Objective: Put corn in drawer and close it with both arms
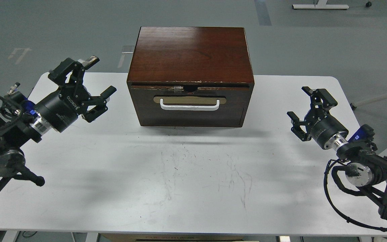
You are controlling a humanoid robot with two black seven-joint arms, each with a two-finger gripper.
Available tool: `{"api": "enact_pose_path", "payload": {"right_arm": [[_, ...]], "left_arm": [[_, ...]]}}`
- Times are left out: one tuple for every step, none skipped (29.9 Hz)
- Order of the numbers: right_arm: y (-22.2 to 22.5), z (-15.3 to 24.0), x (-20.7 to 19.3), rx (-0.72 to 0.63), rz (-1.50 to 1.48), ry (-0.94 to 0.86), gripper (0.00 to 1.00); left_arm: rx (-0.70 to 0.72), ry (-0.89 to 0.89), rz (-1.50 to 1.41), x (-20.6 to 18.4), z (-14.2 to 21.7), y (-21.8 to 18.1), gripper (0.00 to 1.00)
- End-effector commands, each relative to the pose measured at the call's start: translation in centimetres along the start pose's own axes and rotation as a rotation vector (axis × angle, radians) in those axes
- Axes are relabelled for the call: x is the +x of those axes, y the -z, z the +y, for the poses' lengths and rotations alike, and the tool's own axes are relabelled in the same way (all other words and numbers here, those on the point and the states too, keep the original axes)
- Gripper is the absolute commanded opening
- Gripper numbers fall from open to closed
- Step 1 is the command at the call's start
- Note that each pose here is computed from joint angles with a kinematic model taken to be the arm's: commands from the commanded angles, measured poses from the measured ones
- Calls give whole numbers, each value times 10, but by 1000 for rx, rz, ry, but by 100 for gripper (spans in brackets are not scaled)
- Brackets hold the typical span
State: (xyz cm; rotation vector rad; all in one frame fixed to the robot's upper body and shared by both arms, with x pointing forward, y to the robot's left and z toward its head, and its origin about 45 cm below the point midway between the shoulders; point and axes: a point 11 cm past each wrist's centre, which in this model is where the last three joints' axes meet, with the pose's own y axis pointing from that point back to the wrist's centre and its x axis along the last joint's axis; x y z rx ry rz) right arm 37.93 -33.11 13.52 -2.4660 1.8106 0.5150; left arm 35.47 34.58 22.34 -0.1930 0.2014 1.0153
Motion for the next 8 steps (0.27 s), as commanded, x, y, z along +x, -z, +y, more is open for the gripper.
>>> {"api": "enact_pose_path", "payload": {"right_arm": [[-2, -2, -4, 1, -9, 5, 100], [-2, -2, -4, 1, -9, 5, 100], [-2, -2, -4, -1, -8, 6, 100], [-3, -1, -4, -2, -9, 6, 100], [-3, -1, -5, -2, -10, 8, 100], [-3, -2, -5, -1, -13, 10, 100], [-4, -1, -5, -2, -13, 9, 100], [-4, -1, -5, -2, -14, 10, 100]], "left_arm": [[-4, -88, 51, 19, 17, 15, 100], [-9, -97, 56, 20, 18, 16, 100], [-11, -111, 63, 23, 20, 18, 100], [-7, -124, 67, 26, 23, 21, 100], [-3, -130, 70, 27, 25, 23, 100], [7, -138, 73, 28, 28, 27, 100], [10, -138, 75, 28, 28, 28, 100], [11, -139, 76, 28, 29, 28, 100]]}}
